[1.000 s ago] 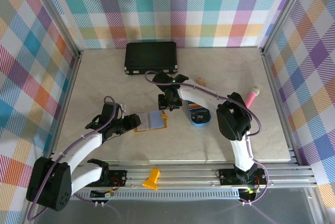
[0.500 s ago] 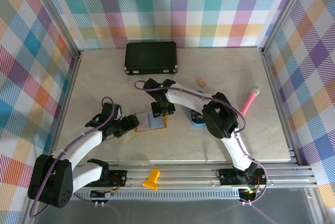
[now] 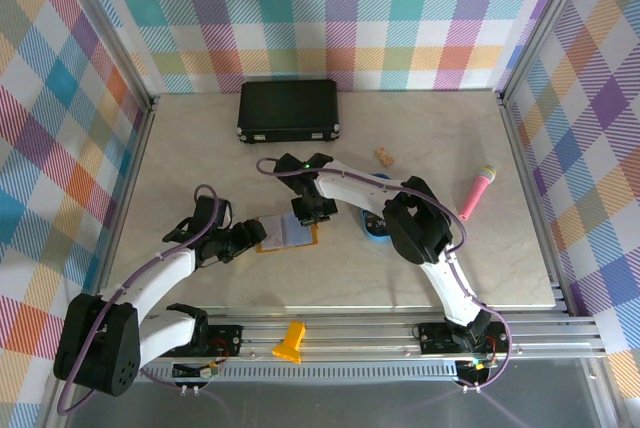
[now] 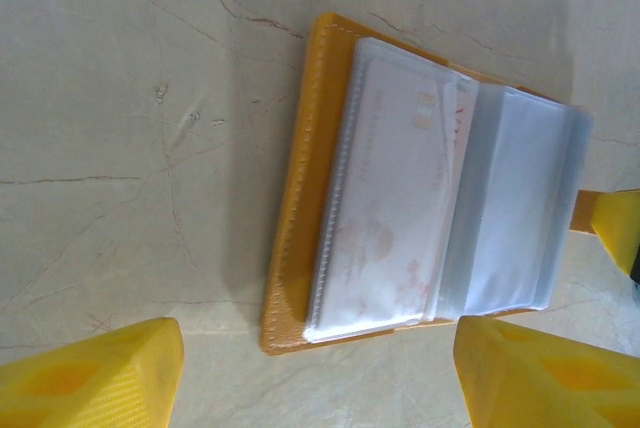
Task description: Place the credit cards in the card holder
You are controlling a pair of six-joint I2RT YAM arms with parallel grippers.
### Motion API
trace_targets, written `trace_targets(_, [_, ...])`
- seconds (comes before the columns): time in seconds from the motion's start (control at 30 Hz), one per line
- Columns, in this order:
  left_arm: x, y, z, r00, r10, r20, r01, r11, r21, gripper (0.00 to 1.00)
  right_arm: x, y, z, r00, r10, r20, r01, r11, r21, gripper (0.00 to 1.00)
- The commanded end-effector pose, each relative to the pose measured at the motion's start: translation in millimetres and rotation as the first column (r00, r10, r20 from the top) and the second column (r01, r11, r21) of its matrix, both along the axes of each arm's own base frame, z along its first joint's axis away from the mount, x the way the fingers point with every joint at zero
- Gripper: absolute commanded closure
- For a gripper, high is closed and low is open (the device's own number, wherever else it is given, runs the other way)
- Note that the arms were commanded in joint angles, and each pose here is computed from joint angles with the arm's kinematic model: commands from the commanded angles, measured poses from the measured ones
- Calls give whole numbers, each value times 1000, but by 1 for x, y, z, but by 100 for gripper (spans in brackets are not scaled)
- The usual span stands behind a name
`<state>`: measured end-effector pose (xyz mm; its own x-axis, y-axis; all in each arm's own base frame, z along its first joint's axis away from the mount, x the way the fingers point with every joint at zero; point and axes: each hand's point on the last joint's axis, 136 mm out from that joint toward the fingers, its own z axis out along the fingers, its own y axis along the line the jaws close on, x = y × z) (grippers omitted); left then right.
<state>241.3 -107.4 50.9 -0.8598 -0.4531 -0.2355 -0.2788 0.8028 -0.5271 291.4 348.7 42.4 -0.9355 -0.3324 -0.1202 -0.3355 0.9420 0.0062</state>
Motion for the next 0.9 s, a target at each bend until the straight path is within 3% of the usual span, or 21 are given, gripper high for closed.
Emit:
trace_targets(0.0, [1, 2, -4, 1000, 9, -8, -9, 1000, -12, 28, -2, -4, 30, 999, 9, 42, -10, 1000, 28, 91])
trace_targets(0.13, [14, -3, 0, 1000, -1, 31, 2, 999, -36, 30, -5, -10, 45, 998, 4, 69, -8, 999, 48, 100])
trace_targets(0.47, [23, -27, 12, 992, -77, 98, 91, 985, -148, 41, -4, -28, 63, 996, -21, 83, 14, 997, 75, 100])
trace_targets(0.87, [26, -32, 7, 992, -101, 69, 111, 981, -159, 50, -11, -1, 113, 996, -39, 81, 15, 958, 285, 100])
